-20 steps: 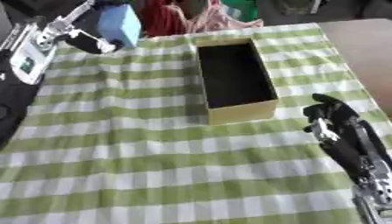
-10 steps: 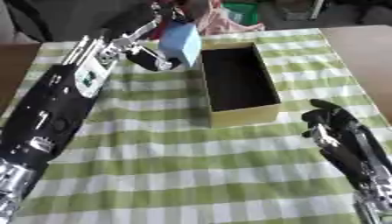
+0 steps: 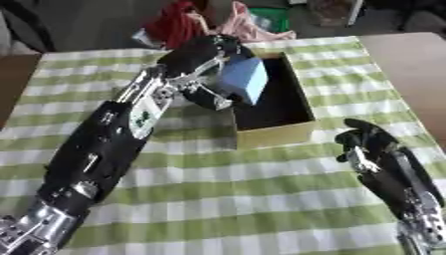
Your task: Pick up objects on the table and place them in the box.
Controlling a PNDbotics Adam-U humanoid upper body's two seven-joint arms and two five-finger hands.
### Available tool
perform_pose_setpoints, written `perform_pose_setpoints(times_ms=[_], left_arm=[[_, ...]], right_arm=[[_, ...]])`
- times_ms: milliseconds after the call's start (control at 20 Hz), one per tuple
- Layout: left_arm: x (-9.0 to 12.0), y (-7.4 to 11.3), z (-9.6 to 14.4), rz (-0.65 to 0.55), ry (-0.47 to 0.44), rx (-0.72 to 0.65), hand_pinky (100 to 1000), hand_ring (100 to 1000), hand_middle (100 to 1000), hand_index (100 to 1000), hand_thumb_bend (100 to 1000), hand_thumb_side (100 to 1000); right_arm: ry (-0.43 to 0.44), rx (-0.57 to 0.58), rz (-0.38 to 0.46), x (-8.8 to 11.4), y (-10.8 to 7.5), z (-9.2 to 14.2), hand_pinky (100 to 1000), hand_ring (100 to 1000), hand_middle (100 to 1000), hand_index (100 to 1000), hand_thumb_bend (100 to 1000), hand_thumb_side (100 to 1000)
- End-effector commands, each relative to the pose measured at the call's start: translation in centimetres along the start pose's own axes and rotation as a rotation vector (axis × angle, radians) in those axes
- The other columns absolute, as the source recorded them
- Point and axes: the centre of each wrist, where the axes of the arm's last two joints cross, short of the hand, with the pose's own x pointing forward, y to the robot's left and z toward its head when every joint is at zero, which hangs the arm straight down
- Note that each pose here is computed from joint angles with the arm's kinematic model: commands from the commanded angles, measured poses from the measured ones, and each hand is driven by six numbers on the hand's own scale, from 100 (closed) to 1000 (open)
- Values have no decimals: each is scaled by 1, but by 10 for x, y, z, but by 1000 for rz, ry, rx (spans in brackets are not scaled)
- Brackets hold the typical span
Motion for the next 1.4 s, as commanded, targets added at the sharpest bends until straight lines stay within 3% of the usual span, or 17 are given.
perform_pose_setpoints(times_ms=[50, 200, 500, 750, 950, 1050, 1200, 1350, 1400], left_arm=[[9, 3, -7, -1, -39, 42, 720, 743, 570, 818, 388, 100], [12, -3, -7, 6, -56, 37, 727, 753, 629, 824, 406, 144], [12, -14, -4, -14, -64, -75, 806, 857, 858, 910, 477, 287], [8, -12, -1, -5, -45, -132, 821, 878, 910, 936, 617, 419], [5, -6, 0, 24, -28, -104, 805, 873, 902, 932, 596, 414], [3, -1, 1, 51, -21, -67, 773, 854, 875, 919, 551, 396], [-1, 11, 4, 161, 15, 16, 705, 823, 827, 906, 355, 352], [-7, 33, 12, 276, 39, 103, 681, 814, 813, 901, 287, 334], [-8, 41, 15, 307, 43, 124, 677, 814, 817, 900, 100, 505]], right_arm=[[-25, 15, 0, 6, -1, -5, 583, 760, 630, 853, 100, 521], [-25, 19, -2, 6, 0, -5, 583, 759, 628, 850, 100, 520], [-25, 20, -3, 5, 0, -5, 582, 758, 625, 845, 100, 519], [-21, 15, -3, 5, 0, -4, 582, 757, 624, 843, 100, 519], [-21, 12, -3, 5, -1, -5, 581, 757, 623, 842, 100, 519], [-19, 9, -3, 4, -1, -4, 581, 757, 623, 841, 100, 519], [-16, 5, -2, 4, -2, -3, 581, 757, 622, 840, 100, 518], [-17, -3, 2, 4, -3, -3, 581, 757, 621, 840, 100, 518], [-17, -6, 3, 4, -4, -3, 581, 757, 621, 839, 100, 516]])
